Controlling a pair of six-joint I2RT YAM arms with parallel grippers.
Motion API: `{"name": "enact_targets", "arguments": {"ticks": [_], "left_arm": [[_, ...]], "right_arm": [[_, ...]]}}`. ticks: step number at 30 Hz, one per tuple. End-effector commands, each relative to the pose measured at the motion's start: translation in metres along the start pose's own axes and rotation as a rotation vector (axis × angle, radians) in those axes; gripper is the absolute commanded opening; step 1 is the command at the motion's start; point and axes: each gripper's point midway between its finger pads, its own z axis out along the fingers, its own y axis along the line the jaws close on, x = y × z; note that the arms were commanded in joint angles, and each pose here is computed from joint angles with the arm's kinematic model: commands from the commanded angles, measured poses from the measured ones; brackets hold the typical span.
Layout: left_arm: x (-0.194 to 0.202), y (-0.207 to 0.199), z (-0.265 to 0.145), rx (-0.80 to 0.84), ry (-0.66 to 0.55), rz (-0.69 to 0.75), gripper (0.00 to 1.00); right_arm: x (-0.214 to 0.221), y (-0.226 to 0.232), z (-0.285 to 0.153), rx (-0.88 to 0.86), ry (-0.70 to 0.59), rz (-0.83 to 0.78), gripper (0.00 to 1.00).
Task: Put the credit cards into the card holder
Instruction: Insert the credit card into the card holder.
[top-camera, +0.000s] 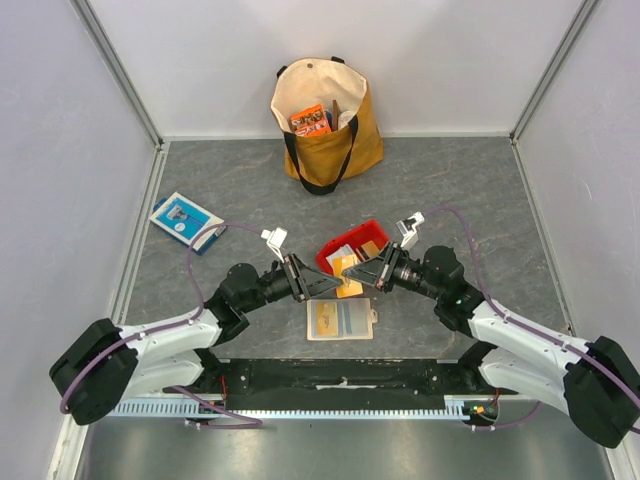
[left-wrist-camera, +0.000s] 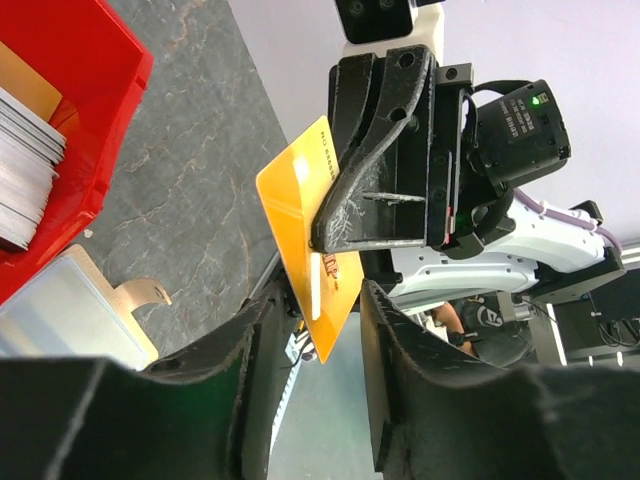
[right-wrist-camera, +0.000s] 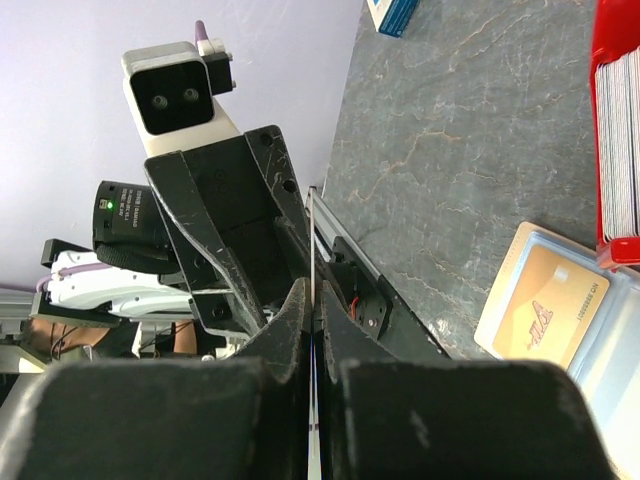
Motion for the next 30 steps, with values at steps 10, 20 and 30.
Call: {"name": "enact_targets", "arguments": {"ticks": [10,20,30], "left_arm": [[-0.003,-0.026,0.008,0.114,0.018,-0.012,0.08],[0.023,0.025,-0.014,-0.103,0.081,-0.057,0.02],[0.072,0.083,-0.055,-0.362,0.257,-0.142,0.02]], "right_arm": [[0.003,0.004,0.002,-0.036,0.018,-0.001,0.00],[-0.013,-0.041,-0.014,0.244,-0.067,-0.142,0.47],[0.012,-0.103,-0.042,0.511,0.062,-0.210,0.43]]}}
